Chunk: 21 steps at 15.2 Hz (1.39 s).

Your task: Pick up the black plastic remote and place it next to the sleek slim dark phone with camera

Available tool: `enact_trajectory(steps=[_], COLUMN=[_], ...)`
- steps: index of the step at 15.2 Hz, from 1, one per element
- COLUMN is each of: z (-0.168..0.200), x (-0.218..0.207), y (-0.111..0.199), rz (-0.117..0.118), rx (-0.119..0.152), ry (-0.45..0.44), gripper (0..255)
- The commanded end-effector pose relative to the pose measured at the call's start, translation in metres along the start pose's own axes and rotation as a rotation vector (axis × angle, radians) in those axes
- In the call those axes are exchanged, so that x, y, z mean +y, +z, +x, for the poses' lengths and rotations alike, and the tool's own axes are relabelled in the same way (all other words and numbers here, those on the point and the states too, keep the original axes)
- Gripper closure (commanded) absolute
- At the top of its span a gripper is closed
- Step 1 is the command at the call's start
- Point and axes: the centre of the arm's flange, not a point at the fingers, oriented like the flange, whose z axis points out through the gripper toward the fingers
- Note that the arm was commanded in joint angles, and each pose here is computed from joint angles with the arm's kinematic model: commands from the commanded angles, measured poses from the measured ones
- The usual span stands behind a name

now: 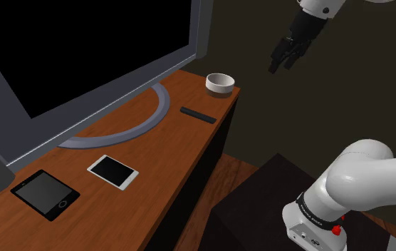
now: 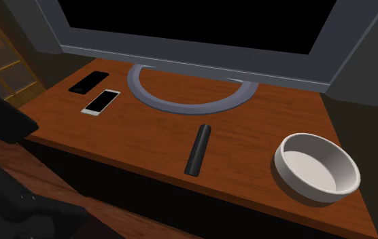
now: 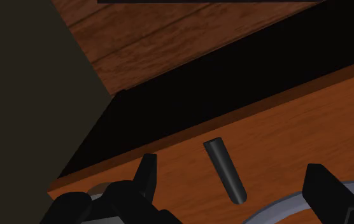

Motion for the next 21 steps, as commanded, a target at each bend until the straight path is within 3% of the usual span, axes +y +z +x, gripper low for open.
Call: enact_trajectory(steps=[1, 21], z=[0.000, 0.169], x=[0.000, -0.022], y=[0.000, 0.218], rz=[0.000, 0.054], rx=[0.000, -0.136], ry=[0.000, -0.260], gripper=[0, 0])
